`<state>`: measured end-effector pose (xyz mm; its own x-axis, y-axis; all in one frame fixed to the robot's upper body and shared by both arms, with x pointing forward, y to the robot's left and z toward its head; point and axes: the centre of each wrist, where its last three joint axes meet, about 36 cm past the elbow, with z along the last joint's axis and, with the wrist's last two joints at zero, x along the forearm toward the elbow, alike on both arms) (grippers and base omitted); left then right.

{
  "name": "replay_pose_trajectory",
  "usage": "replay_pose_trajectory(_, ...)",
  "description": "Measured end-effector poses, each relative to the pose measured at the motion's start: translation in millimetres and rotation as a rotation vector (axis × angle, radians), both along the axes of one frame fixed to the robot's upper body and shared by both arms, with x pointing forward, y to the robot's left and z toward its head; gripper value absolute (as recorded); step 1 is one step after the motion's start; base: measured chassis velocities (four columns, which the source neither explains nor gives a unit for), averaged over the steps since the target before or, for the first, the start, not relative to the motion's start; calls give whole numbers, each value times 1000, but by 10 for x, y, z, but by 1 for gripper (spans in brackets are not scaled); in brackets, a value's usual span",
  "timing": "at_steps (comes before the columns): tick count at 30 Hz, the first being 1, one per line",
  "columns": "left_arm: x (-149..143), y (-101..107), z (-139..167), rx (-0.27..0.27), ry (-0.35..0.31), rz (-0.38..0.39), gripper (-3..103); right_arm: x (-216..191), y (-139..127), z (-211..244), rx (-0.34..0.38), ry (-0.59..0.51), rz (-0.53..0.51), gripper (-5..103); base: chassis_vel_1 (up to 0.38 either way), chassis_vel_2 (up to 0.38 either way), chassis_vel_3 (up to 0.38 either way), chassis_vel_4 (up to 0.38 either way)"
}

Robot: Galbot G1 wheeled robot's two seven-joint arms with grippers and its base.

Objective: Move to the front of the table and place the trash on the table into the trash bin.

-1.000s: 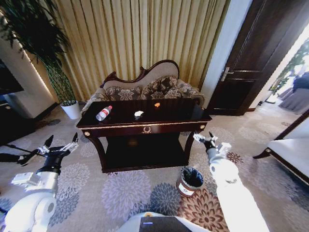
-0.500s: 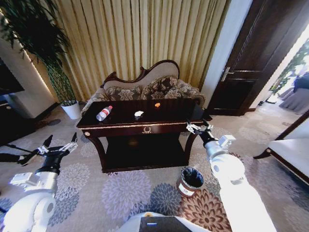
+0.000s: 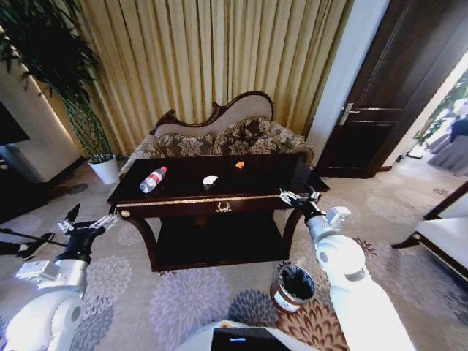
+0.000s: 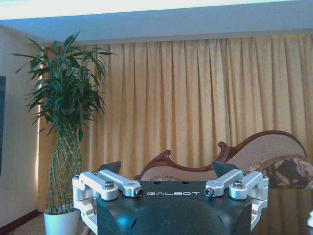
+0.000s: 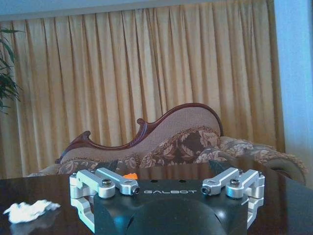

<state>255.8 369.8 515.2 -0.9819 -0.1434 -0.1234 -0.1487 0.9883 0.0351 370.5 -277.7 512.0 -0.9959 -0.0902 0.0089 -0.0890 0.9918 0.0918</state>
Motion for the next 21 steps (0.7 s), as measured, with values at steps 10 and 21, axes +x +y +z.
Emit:
replay_pose_trajectory(10,-9,-10,6,-3,2,0,100,10,-6,10,-4,-4,0,100,-172,170,184,-174)
replay_pose_trajectory(21,-43,-29,17,-3,6,3,100,54,183,-6,-30,12,68,100,-60,71,57,-63)
